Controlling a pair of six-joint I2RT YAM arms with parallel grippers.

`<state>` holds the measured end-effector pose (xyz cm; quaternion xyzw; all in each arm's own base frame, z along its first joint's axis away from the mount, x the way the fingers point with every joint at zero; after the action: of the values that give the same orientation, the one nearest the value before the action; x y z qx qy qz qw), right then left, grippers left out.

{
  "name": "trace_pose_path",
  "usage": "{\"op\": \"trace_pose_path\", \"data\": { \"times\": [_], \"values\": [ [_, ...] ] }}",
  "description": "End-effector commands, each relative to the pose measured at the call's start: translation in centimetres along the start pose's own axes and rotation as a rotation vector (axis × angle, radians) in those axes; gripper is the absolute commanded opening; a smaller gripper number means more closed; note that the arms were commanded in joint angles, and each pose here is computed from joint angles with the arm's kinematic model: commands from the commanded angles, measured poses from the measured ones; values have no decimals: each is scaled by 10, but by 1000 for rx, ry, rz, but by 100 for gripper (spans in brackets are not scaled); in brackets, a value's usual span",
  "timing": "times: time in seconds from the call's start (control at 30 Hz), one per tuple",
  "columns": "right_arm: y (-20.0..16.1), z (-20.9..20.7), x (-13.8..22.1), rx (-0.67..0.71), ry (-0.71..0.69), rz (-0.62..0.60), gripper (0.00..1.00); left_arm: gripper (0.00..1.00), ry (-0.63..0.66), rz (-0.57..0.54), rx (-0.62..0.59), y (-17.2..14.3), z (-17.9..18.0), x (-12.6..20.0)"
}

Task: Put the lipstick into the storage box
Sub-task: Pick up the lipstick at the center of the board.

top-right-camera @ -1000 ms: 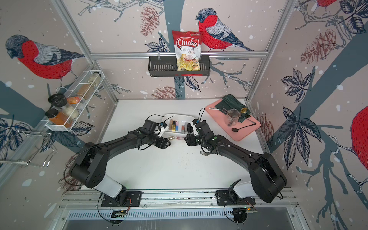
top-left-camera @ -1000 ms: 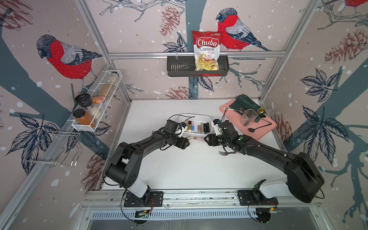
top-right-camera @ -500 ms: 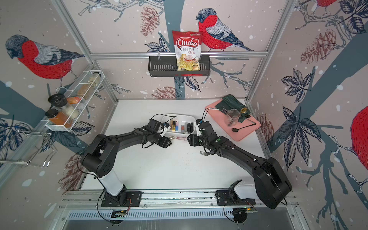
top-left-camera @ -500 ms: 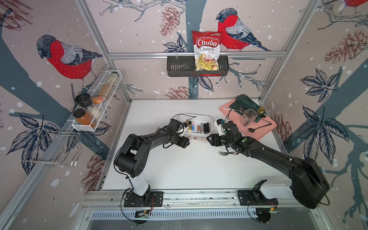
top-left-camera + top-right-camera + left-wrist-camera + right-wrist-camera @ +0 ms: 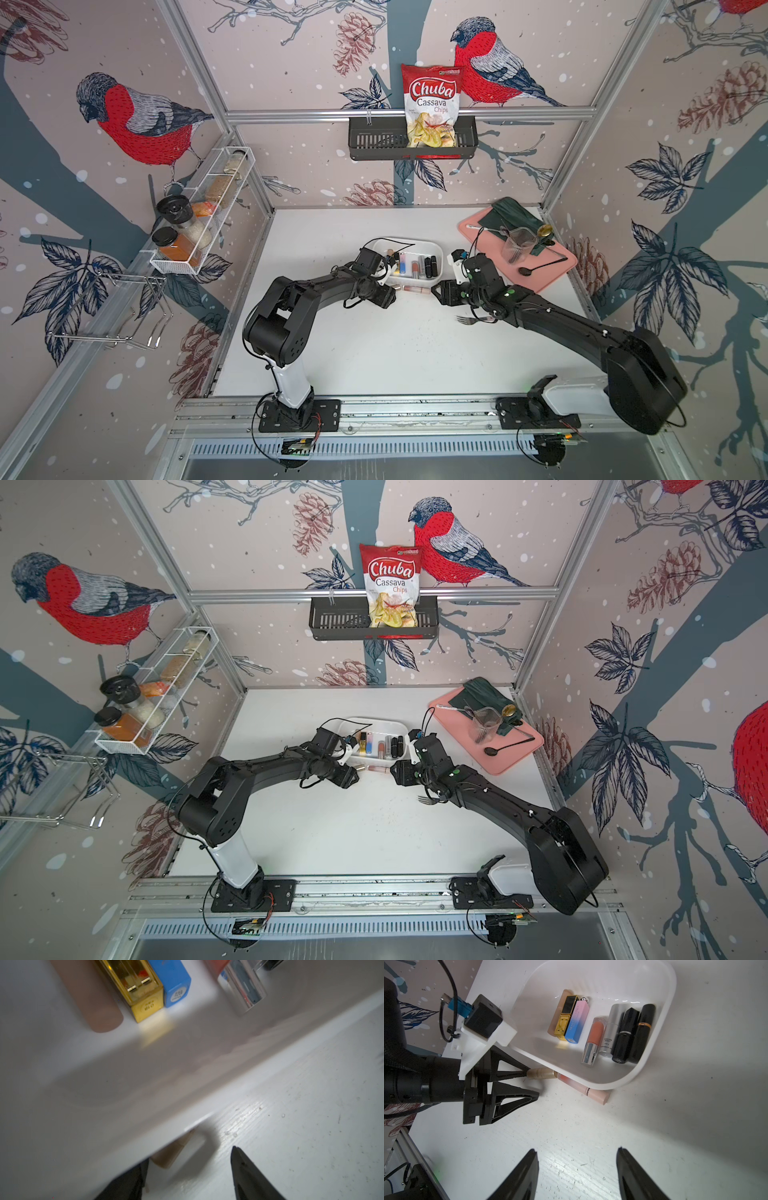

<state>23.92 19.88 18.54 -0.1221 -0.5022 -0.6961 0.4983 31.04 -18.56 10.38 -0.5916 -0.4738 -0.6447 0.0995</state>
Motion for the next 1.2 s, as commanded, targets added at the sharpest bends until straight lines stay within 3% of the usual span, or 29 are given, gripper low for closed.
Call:
{"op": "trace_pose_path", "data": {
  "times": [0.0,0.2,0.57,1.0,1.17],
  "values": [
    [5,5,1,2,32,-27,64,69,77,10,-12,0,6,0],
    [6,6,2,4,37,-30,64,69,114,5,-18,1,9,-1],
    [7,8,5,7,50,-30,64,67,27,-51,-44,19,1,-3],
    [9,8,8,-1,65,-41,64,52,44,50,-66,6,-13,-19],
    [8,8,10,-1,72,-45,64,38,64,79,-53,4,-11,-24]
  ]
}}
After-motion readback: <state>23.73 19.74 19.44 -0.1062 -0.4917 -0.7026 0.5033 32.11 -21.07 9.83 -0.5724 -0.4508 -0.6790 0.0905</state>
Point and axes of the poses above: each gripper's point midway between its finger pads, its own x axis back along the fingers, its own z axis along the line the jaws close on, y = z × x, the point moved 9 cm from there along x, back along the fingers, and after that the axes turned 6 degrees about -x, right-handed, at the moved point
